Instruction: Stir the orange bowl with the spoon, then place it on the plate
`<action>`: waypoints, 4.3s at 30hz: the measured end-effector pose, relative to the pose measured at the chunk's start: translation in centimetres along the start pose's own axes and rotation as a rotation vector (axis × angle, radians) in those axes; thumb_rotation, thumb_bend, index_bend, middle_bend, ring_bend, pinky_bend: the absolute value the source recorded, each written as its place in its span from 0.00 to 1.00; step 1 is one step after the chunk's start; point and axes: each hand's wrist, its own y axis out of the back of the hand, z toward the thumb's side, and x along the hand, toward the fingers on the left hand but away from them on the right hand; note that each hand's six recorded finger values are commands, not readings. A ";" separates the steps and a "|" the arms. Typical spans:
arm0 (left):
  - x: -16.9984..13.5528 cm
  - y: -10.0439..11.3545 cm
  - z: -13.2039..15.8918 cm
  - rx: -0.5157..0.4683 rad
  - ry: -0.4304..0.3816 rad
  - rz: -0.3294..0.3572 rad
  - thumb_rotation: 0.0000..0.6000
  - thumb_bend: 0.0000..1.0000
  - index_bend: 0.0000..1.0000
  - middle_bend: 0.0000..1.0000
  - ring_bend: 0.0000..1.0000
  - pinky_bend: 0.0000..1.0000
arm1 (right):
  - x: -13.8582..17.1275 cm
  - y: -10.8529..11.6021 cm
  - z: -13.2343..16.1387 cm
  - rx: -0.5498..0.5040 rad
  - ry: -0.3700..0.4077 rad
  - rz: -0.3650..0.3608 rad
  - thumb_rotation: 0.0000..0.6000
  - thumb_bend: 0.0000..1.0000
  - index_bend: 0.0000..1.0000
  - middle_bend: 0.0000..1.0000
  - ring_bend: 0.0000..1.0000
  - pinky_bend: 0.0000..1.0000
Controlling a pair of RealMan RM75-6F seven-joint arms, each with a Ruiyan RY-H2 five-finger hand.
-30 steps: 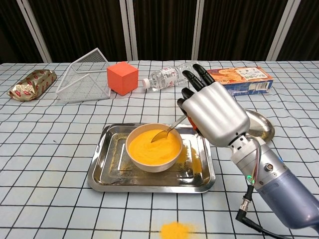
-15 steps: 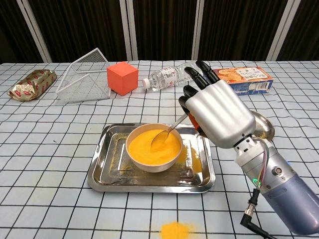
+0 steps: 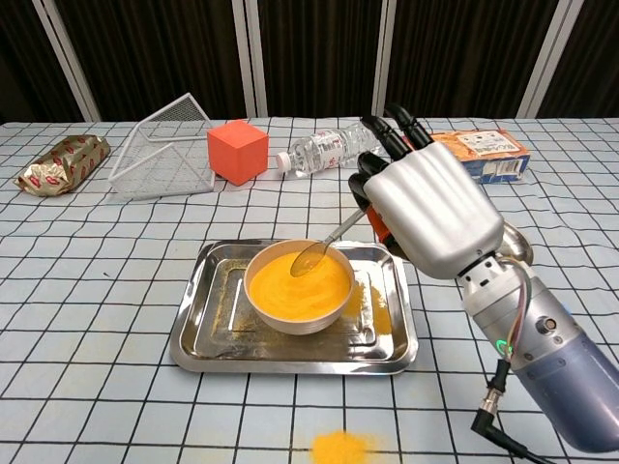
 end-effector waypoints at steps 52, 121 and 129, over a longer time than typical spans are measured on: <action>-0.1 0.0 0.1 -0.004 -0.007 -0.004 1.00 0.00 0.00 0.00 0.00 0.02 | 0.7 0.1 -1.0 0.010 -0.030 0.053 1.00 0.64 0.80 0.38 0.09 0.00; -0.1 -0.1 0.0 -0.001 0.000 -0.009 1.00 0.00 0.00 0.00 0.00 0.02 | 5.9 -2.8 -16.3 0.313 -0.220 0.407 1.00 0.42 0.07 0.13 0.00 0.00; -0.2 -0.1 0.0 0.026 -0.010 -0.005 1.00 0.00 0.00 0.00 0.00 0.02 | 8.4 0.7 -19.1 0.177 -0.288 0.410 1.00 0.42 0.03 0.06 0.00 0.00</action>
